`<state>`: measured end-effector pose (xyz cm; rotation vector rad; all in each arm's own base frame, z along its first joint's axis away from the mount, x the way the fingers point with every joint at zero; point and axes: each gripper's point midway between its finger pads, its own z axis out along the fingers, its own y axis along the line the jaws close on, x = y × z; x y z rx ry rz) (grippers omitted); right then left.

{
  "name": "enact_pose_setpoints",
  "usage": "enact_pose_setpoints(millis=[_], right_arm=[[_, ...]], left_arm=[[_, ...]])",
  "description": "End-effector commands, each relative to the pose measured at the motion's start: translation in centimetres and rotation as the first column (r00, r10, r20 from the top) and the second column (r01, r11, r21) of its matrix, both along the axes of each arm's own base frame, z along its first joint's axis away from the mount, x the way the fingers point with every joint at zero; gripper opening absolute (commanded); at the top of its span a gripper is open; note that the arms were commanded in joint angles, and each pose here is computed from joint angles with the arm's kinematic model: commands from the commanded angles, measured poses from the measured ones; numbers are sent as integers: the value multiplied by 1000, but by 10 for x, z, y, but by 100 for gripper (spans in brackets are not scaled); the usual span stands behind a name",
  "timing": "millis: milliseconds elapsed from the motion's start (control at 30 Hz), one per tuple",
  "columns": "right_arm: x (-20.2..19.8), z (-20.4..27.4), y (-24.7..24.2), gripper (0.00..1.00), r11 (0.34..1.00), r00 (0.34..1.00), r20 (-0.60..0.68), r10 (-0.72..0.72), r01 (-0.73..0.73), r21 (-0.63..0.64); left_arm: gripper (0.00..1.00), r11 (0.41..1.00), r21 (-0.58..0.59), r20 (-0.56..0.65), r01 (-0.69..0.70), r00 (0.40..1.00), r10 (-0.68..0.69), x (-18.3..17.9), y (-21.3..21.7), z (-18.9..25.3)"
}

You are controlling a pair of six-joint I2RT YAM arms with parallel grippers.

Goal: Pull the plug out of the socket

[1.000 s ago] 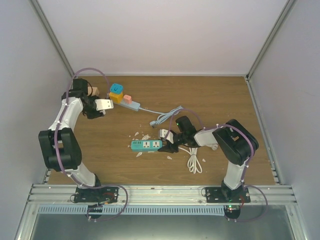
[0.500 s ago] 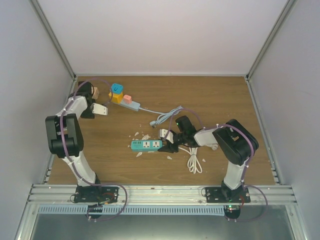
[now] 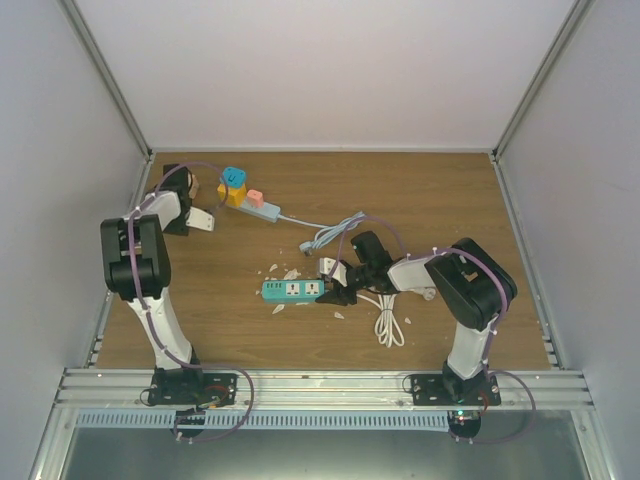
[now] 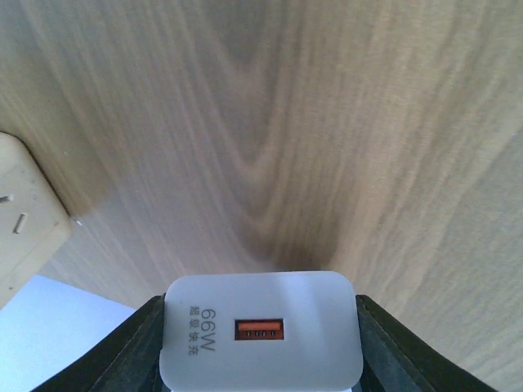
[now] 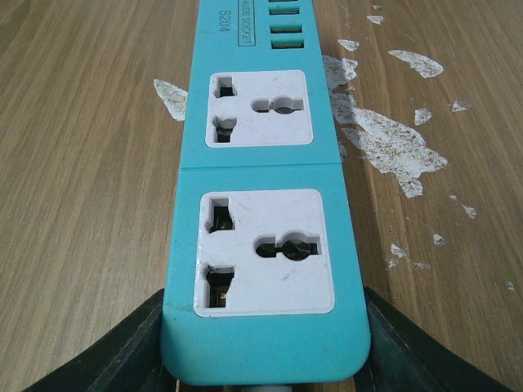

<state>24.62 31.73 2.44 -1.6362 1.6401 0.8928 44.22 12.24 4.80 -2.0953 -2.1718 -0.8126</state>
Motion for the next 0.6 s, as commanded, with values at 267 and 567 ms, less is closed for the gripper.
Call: enact_pose_setpoints(millis=[267,567], right_arm=[[0,-2,2,42,1000,1000,-9,12,-12,0],[0,2,3,54,1000,1000,-6,15,-15,5]], left_arm=[[56,1000,-13,46,14,999,-14,23,-18,0],[73,998,-63,57,-13,998,17,20,-27,7]])
